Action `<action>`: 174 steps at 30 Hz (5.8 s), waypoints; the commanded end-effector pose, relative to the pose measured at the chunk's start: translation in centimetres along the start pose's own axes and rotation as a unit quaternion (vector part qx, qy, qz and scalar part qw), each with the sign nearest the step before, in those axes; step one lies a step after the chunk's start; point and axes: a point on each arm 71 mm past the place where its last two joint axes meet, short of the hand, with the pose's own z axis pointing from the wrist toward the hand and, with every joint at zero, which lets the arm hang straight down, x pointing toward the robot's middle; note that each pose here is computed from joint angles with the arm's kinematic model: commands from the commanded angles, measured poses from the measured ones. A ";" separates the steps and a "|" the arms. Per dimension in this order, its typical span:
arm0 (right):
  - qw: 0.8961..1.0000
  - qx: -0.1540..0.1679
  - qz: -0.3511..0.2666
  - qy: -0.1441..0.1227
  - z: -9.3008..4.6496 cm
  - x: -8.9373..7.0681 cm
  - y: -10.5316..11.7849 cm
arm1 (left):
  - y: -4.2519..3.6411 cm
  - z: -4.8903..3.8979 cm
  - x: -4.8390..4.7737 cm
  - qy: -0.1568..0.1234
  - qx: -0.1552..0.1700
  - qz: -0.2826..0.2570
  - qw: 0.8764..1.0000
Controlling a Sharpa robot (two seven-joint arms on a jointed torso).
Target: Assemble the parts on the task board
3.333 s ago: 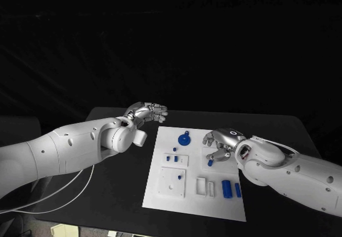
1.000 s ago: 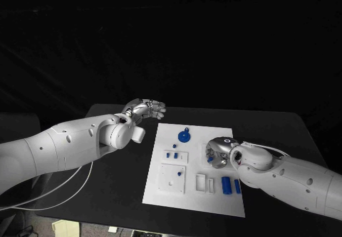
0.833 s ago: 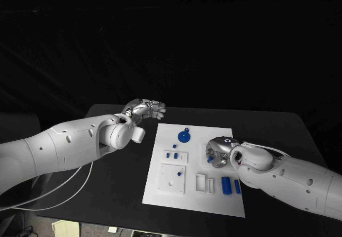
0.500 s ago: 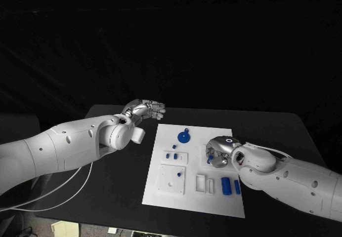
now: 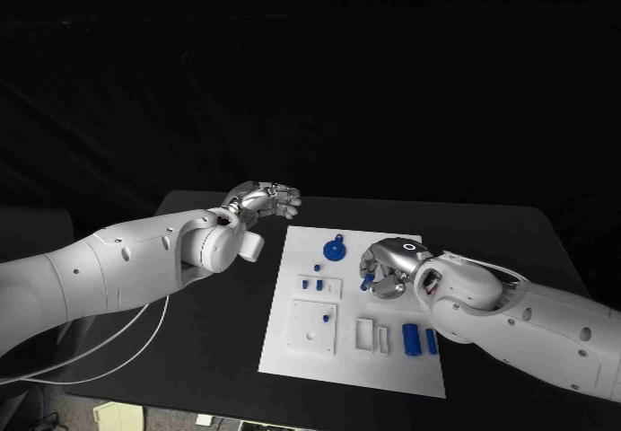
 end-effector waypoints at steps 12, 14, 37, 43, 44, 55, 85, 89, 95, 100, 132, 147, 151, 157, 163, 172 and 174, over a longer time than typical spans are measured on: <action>0.995 -0.094 0.020 0.032 1.8 4.1 8.5 | -0.17 0.38 1.01 0.014 0.005 -0.006 1.000; 0.994 -0.099 0.019 0.034 1.9 4.4 8.9 | -0.17 0.40 1.06 0.014 0.005 -0.006 1.000; 0.992 -0.102 0.001 0.079 2.1 8.2 9.5 | -0.10 0.77 1.55 0.017 0.005 -0.009 1.000; 0.992 -0.098 0.000 0.079 2.3 8.6 9.3 | -0.10 0.79 1.59 0.018 0.004 -0.009 1.000; 0.992 -0.097 0.000 0.079 2.4 8.6 9.3 | -0.10 0.79 1.58 0.017 0.004 -0.009 1.000; 0.993 -0.095 -0.001 0.070 2.5 8.6 9.2 | -0.10 0.78 1.55 0.017 0.004 -0.009 1.000; 0.994 -0.089 -0.015 0.062 2.9 8.7 9.6 | -0.10 0.78 1.53 0.017 0.004 -0.009 1.000; 0.994 -0.087 -0.020 0.066 2.9 8.7 9.6 | -0.10 0.78 1.55 0.017 0.004 -0.009 1.000; 0.994 -0.077 -0.031 0.070 2.9 8.9 9.3 | -0.10 0.78 1.53 0.017 0.004 -0.009 1.000; 0.994 -0.078 -0.031 0.070 3.0 8.9 9.4 | -0.09 0.78 1.52 0.017 0.004 -0.009 1.000; 0.990 -0.102 -0.001 0.102 2.5 9.9 10.2 | -0.08 0.79 1.50 0.016 0.003 -0.008 1.000; 0.992 -0.094 0.017 0.080 2.6 9.6 10.0 | -0.06 0.76 1.45 0.017 0.001 -0.009 1.000; 0.993 -0.094 0.022 0.075 2.6 9.5 10.0 | -0.04 0.75 1.37 0.016 0.000 -0.008 1.000; 0.993 -0.094 0.033 0.055 2.3 9.2 9.8 | -0.04 0.74 1.32 0.016 0.000 -0.008 1.000; 0.993 -0.096 0.057 0.031 1.9 8.7 9.6 | -0.02 0.71 1.12 0.014 0.000 -0.008 1.000; 0.989 -0.095 0.116 0.006 0.7 6.8 9.0 | 0.03 0.73 0.79 0.013 -0.002 -0.008 1.000; 0.984 -0.093 0.149 0.001 0.5 5.6 8.4 | 0.03 0.80 0.65 0.011 0.000 -0.007 1.000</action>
